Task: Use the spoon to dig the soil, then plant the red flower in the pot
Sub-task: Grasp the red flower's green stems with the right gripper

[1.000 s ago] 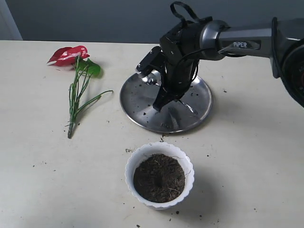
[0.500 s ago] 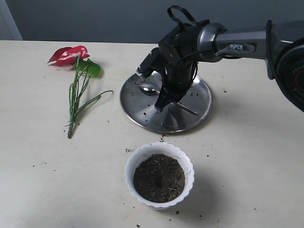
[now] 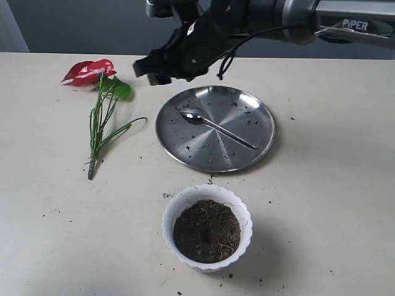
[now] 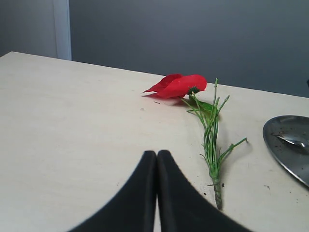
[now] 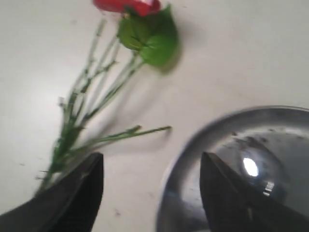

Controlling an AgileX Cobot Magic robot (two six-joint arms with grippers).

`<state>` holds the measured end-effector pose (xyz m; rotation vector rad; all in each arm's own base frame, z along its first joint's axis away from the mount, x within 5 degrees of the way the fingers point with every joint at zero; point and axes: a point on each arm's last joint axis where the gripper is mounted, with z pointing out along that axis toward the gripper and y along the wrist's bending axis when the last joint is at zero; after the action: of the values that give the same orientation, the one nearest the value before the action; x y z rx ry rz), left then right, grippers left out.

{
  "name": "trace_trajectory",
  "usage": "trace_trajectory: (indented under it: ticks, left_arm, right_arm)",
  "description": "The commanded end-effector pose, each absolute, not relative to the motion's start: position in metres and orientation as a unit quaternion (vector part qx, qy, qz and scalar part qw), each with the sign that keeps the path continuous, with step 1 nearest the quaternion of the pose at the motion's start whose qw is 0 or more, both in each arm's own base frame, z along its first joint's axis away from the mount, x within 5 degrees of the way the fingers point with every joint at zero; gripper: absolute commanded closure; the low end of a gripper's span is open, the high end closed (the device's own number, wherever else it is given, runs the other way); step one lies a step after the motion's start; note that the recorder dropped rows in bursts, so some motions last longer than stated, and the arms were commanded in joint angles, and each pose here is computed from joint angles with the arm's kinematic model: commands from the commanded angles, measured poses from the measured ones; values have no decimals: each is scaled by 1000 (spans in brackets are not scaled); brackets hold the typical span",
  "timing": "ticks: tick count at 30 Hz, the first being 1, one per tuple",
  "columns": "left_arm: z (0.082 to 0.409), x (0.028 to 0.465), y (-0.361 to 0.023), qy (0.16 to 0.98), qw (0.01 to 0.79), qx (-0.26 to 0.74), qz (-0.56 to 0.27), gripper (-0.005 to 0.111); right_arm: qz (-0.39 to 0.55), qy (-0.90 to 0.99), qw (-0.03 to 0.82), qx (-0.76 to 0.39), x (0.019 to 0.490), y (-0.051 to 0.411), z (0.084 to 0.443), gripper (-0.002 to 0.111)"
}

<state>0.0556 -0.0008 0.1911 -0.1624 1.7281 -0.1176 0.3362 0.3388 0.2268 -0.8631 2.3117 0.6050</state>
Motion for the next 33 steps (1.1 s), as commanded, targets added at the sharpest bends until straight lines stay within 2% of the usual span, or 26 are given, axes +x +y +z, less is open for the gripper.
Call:
trace_trajectory:
  ticks: [1, 6, 13, 16, 21, 27, 33]
  left_arm:
    - [192, 56, -1, 754, 651, -71, -52, 106]
    - [192, 56, -1, 754, 651, -71, -52, 106]
    - [192, 56, -1, 754, 651, -71, -52, 106]
    - [192, 56, -1, 754, 651, -71, -52, 106]
    - [192, 56, -1, 754, 651, -71, -52, 106]
    - [192, 56, -1, 754, 651, -71, -52, 106]
    - [192, 56, -1, 754, 651, -71, -52, 106]
  right_arm:
    - [283, 843, 329, -317, 318, 370, 231, 48]
    - [298, 829, 333, -336, 302, 404, 220, 48]
    - [323, 841, 313, -300, 318, 444, 187, 48]
    - [313, 859, 299, -274, 334, 452, 167, 48]
    - [283, 883, 301, -223, 355, 446, 160, 48]
    - [284, 886, 286, -231, 344, 455, 152, 48]
    - [280, 894, 258, -236, 333, 464, 123, 48]
